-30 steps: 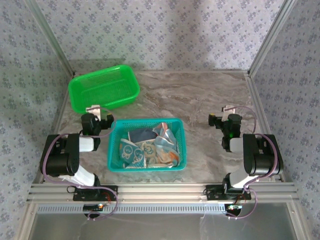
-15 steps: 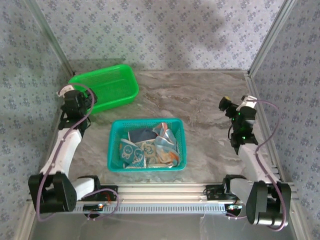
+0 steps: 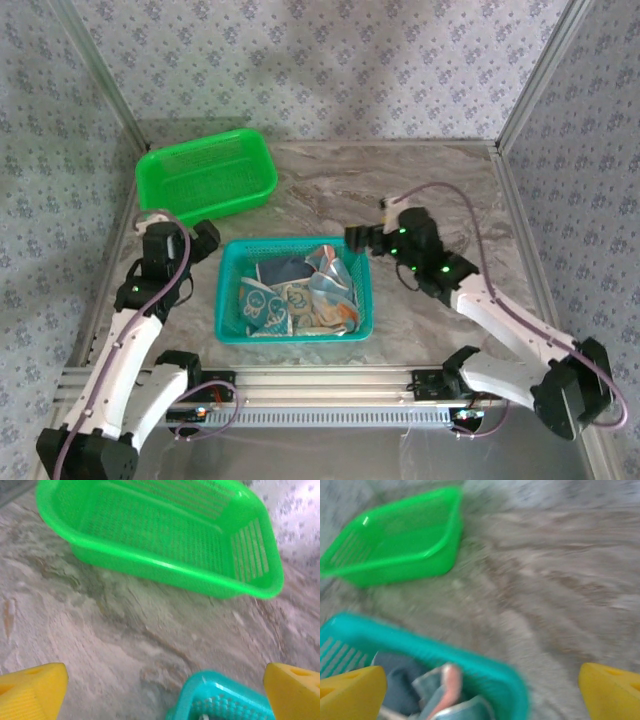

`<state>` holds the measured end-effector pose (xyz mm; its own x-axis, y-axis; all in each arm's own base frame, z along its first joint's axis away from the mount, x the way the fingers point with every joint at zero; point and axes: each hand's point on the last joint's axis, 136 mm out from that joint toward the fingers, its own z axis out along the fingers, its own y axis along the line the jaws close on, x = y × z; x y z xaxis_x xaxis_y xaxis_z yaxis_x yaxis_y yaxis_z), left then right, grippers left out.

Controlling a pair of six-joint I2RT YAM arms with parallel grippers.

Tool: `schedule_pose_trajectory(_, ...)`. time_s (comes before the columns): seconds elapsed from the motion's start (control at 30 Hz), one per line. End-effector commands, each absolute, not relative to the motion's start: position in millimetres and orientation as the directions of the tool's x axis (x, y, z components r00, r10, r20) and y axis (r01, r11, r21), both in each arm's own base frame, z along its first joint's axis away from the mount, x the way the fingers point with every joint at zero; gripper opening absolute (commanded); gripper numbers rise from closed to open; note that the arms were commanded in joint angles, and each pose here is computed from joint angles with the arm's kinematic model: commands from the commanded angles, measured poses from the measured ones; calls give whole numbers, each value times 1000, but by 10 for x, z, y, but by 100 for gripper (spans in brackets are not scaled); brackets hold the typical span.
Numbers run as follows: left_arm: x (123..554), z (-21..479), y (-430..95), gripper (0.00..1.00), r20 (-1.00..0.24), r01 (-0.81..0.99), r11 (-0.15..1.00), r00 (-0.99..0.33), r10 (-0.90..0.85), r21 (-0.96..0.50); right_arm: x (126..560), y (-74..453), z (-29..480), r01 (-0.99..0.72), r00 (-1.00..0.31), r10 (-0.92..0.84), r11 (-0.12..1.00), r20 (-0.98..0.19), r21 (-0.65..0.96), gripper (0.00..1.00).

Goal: Fold and stack the towels

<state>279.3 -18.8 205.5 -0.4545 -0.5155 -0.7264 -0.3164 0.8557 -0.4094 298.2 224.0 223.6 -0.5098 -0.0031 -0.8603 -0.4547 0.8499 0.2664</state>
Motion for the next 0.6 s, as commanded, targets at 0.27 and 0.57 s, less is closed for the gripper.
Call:
schedule_pose_trajectory(0.27,2583,1847,-382,100,-707,-288,891,-543,-453,-349,2189,3511,1211,-710,-509,-539,704,-671,-27,100)
schedule_pose_trajectory(0.57,2532,1877,-391,100,-709,-283,893,-542,-451,-351,2020,3825,597,-682,-622,-617,729,-483,-53,100)
